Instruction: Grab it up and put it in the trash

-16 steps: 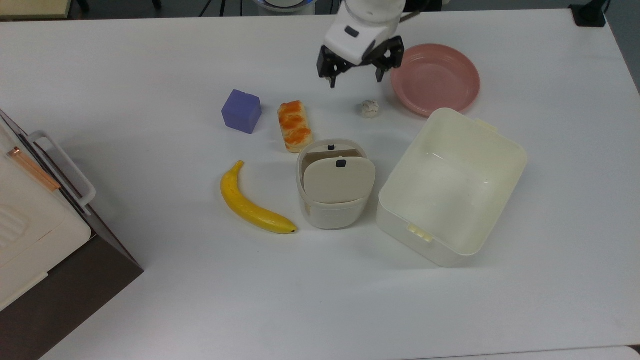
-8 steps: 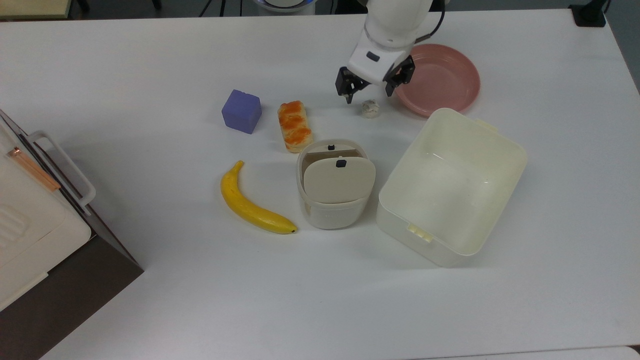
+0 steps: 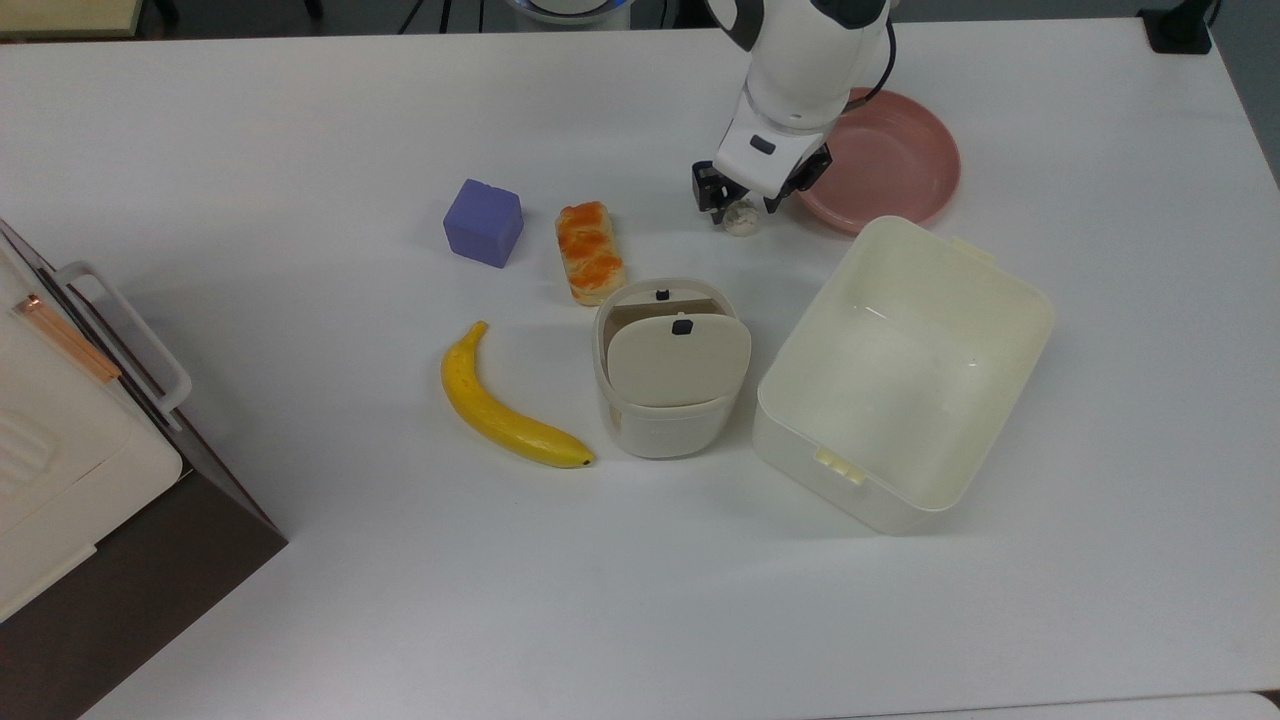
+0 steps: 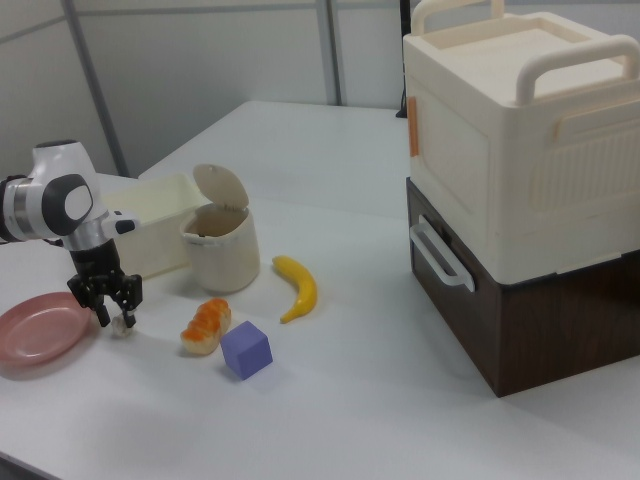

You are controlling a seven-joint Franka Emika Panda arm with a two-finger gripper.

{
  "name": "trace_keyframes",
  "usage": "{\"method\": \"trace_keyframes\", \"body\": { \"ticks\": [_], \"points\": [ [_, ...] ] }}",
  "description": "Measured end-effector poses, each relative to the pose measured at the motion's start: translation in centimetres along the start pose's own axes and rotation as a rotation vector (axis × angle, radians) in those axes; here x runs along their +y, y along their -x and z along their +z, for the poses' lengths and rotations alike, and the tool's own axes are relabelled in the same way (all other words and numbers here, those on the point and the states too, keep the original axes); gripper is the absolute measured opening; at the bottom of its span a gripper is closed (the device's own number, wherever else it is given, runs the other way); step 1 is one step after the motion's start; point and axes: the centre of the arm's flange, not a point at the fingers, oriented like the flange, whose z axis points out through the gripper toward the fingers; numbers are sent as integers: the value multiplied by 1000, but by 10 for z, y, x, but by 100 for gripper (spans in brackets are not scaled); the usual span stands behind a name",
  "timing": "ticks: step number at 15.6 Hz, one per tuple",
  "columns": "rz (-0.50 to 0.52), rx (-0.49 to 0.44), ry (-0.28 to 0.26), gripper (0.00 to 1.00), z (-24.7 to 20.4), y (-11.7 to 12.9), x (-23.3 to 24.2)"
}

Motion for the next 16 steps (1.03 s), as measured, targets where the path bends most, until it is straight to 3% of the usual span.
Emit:
{"method": "trace_keyframes", "body": {
  "ticks": [3, 10, 16],
  "points": [
    [-18, -5, 1, 33, 6, 0, -10],
    [-28, 28, -6, 28, -11, -3, -9],
    [17, 181, -21, 28, -131, -28, 62]
  ]
}}
